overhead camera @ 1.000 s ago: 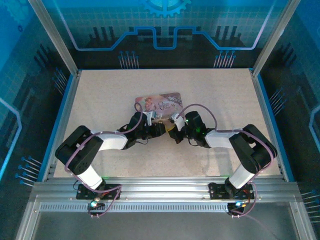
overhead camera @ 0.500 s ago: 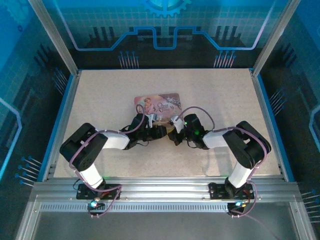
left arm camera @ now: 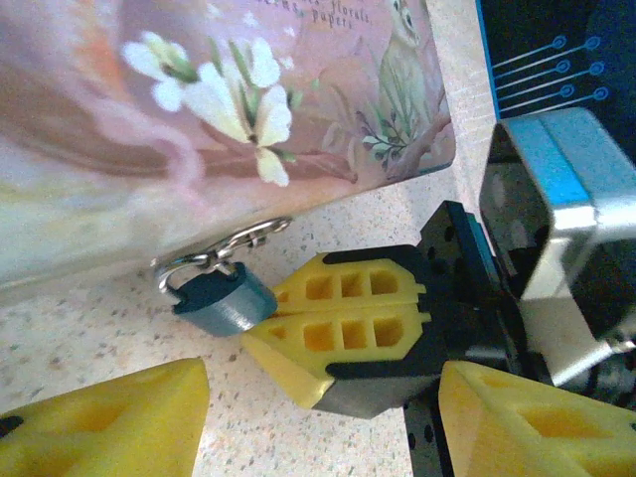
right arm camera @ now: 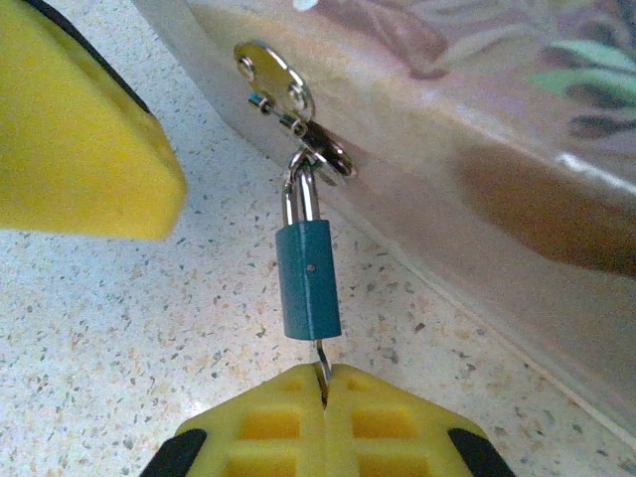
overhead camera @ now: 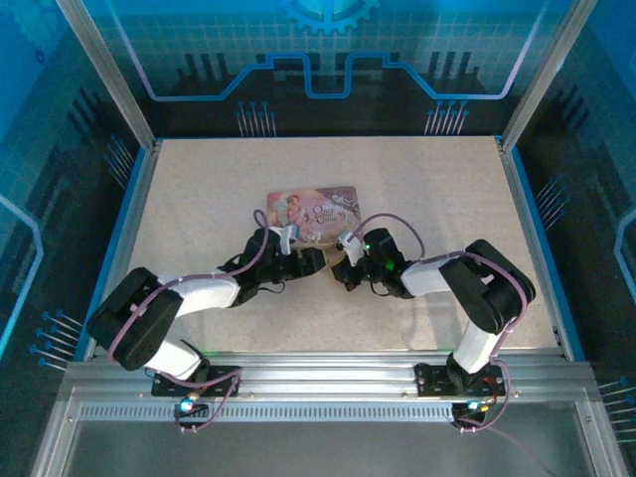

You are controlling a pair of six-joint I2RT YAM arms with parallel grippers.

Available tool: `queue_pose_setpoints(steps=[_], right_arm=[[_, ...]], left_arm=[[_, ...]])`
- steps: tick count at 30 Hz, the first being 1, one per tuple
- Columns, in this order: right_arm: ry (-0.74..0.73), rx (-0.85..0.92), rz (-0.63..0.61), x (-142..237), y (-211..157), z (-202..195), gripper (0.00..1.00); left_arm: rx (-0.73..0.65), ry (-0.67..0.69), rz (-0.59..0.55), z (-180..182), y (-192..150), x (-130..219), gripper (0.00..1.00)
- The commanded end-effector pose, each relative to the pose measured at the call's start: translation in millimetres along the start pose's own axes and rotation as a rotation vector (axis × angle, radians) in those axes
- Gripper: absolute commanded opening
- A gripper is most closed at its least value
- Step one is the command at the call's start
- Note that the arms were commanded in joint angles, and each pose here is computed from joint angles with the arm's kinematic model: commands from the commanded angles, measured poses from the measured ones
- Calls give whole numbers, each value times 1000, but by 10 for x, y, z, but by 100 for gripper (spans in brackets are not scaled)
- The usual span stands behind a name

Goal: Unlock the padlock with the key

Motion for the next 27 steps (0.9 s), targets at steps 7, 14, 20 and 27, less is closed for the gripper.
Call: queue_pose_setpoints(steps=[7,14,20,27], right_arm=[[141,-147,47,11,112,277,0],[169,-215,71,-6,90,387,0],[172,-283,79,34,110,438,0],[166,-320,80,64,122,499,0]], left_arm=[[134,43,-112,152,-142,296,64],[181,21,-130,178,-174,293,62],[223,1,-131,216,-193,221,58],[240,12,-122,250,-228,177,57]])
Point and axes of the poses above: each hand's point on the last joint's axis, 136 mm out from that joint toward the fingers, its own x axis back along the fingers, its own z axis along the line the jaws close on, y = z × x, the point moved 8 cm from there along x, back along the fingers, and after that the axes turned 11 degrees about -x, right-handed, at the moved point
